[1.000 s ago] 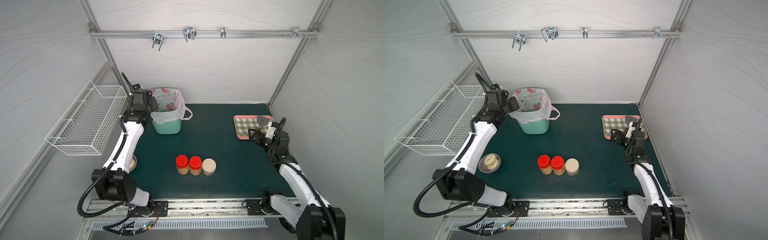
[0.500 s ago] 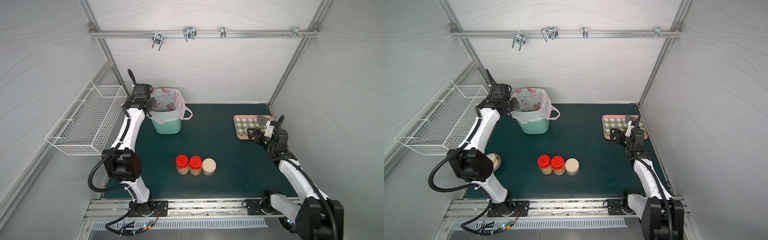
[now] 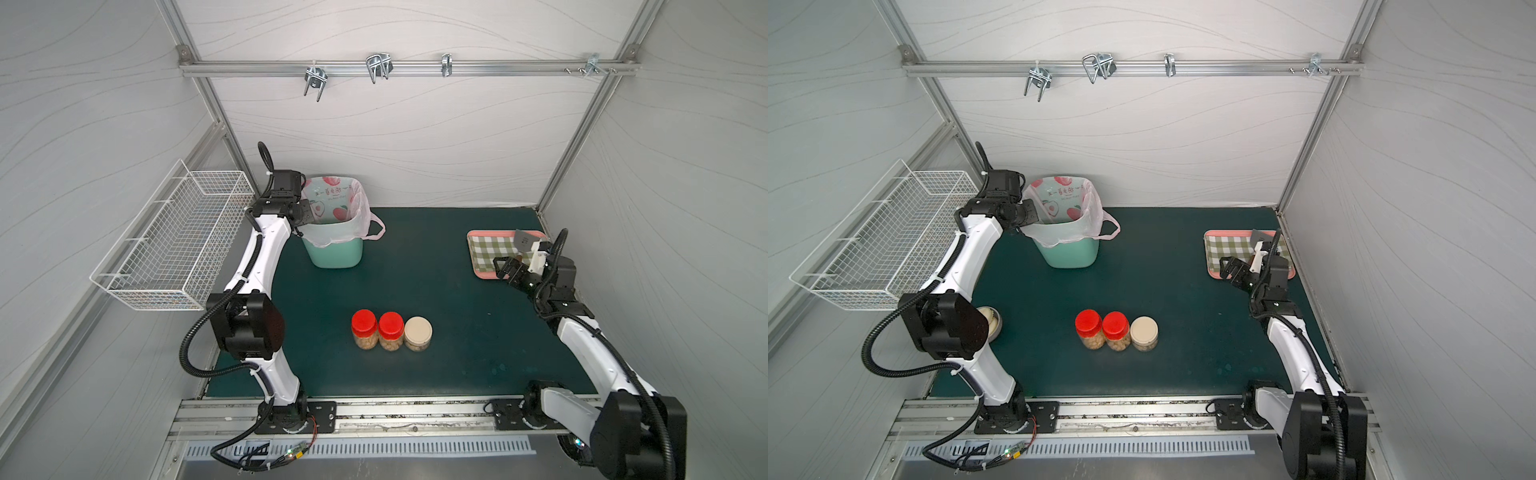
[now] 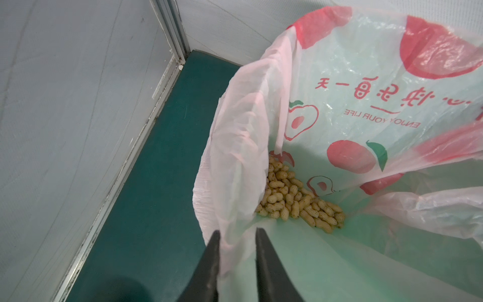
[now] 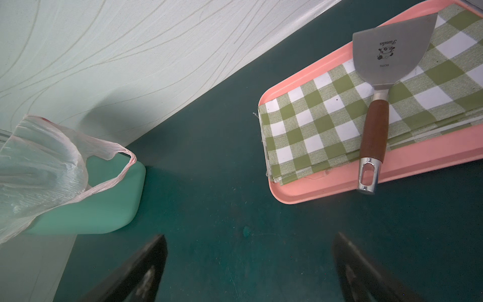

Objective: Empty moldy peanuts from jars
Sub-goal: Move the trash bin to the center of the board.

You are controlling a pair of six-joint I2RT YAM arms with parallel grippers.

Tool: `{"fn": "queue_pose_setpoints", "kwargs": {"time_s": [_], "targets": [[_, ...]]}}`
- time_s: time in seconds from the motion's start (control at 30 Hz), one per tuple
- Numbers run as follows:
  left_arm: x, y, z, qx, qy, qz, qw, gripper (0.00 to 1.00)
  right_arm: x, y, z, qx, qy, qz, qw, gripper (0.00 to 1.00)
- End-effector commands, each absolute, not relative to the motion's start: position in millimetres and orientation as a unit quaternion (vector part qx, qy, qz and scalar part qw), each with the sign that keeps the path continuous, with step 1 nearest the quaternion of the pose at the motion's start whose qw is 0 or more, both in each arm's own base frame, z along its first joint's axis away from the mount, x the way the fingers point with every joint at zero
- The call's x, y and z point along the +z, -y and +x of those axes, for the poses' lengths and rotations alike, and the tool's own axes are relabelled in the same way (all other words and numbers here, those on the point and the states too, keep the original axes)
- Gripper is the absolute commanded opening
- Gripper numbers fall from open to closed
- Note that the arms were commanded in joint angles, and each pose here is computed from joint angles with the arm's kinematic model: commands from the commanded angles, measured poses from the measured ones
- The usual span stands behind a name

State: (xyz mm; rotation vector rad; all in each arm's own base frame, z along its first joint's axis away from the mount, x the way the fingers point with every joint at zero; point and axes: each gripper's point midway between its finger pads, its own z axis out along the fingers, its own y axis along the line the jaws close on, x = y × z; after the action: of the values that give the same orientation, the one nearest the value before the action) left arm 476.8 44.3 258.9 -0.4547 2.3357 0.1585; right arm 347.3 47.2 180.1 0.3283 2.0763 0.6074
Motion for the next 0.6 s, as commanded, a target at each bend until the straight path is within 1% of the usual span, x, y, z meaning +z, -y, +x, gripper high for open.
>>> {"fn": "queue_pose_setpoints", "kwargs": {"time_s": [0.0,0.1,0.2,0.37,0.57], "targets": [[266,-44,477,0.058,-0.906,-0.188,0.375,0.15,188,-47,350,0.254,-0.839,0.136,0.462,0.99],[275,-43,474,0.043,-0.898,-0.203,0.387,0.12,188,-46,350,0.253,-0.839,0.137,0.461,0.99],[279,-42,468,0.032,-0.891,-0.223,0.395,0.07,188,-45,350,0.253,-0.839,0.139,0.46,0.99],[280,-40,457,0.023,-0.888,-0.24,0.393,0.0,189,-44,349,0.254,-0.838,0.138,0.462,0.99],[280,-24,443,-0.014,-0.889,-0.248,0.384,0.0,189,-43,348,0.254,-0.839,0.141,0.461,0.99]]}}
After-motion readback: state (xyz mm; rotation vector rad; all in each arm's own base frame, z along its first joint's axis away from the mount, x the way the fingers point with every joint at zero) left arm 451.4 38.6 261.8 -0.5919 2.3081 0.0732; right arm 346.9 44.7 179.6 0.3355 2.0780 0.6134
